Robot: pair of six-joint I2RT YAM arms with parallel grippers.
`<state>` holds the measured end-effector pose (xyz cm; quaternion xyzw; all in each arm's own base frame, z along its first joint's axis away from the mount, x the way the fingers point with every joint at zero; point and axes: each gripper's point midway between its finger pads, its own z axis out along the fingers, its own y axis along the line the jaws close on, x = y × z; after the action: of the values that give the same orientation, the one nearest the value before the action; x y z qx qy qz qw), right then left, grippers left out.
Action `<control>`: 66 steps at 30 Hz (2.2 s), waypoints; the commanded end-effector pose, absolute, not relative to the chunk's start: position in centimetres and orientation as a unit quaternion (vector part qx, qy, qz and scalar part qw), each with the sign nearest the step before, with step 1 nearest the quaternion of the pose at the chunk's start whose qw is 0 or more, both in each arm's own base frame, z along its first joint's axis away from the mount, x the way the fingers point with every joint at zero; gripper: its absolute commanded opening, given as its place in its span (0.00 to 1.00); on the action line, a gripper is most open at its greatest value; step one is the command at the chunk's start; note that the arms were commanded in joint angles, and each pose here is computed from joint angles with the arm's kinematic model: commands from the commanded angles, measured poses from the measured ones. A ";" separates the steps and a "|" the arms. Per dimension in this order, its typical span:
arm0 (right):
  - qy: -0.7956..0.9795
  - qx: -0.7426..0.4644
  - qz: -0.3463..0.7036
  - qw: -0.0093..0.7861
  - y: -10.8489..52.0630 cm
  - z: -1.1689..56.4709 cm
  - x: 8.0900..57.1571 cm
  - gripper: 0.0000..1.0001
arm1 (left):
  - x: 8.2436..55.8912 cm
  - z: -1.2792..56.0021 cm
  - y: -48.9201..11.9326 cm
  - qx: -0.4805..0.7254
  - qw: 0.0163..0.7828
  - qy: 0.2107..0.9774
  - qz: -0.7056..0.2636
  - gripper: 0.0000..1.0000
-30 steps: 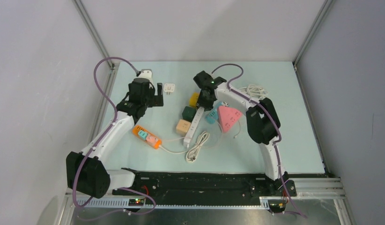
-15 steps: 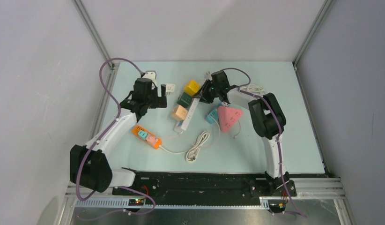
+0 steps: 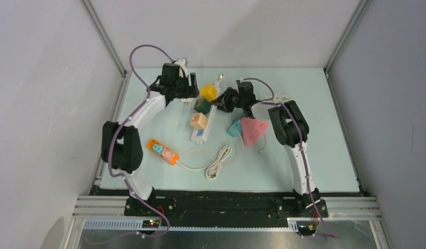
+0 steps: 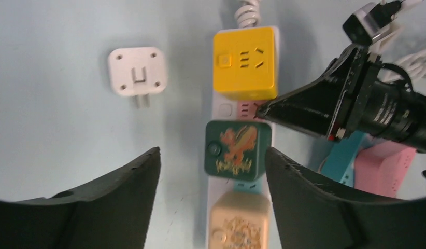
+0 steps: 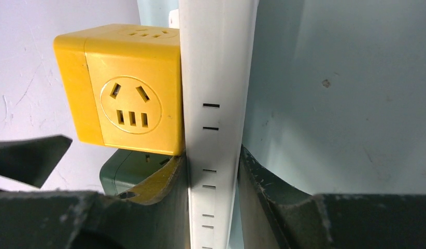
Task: Insert the plug
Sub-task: Adjust the socket at the center of the board, then press the plug into the socket.
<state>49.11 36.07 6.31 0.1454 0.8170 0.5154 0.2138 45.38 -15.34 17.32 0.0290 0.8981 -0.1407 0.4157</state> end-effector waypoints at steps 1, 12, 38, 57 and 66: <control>0.806 0.157 0.528 0.219 34.8 7.4 49.4 0.29 | 47.4 16.9 -18.5 0.042 0.398 0.892 -0.208 0.74; 0.839 0.161 0.475 0.211 32.7 6.2 48.5 0.51 | 44.9 14.3 -20.8 0.113 0.359 0.895 -0.238 0.73; 0.910 0.042 0.345 0.226 34.0 15.1 44.0 0.42 | 45.1 11.9 -23.3 0.073 0.310 0.906 -0.279 0.61; 0.944 0.024 0.217 0.247 32.3 10.4 44.4 0.35 | 44.1 8.7 -23.2 0.075 0.281 0.919 -0.264 0.37; 0.962 0.029 0.182 0.201 31.4 6.2 42.1 0.31 | 42.3 6.5 -23.5 0.050 0.247 0.932 -0.262 0.24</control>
<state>43.82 32.94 10.53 0.0273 0.9419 0.2380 0.2353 44.40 -23.98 10.23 0.0671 0.9088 -0.2872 0.2951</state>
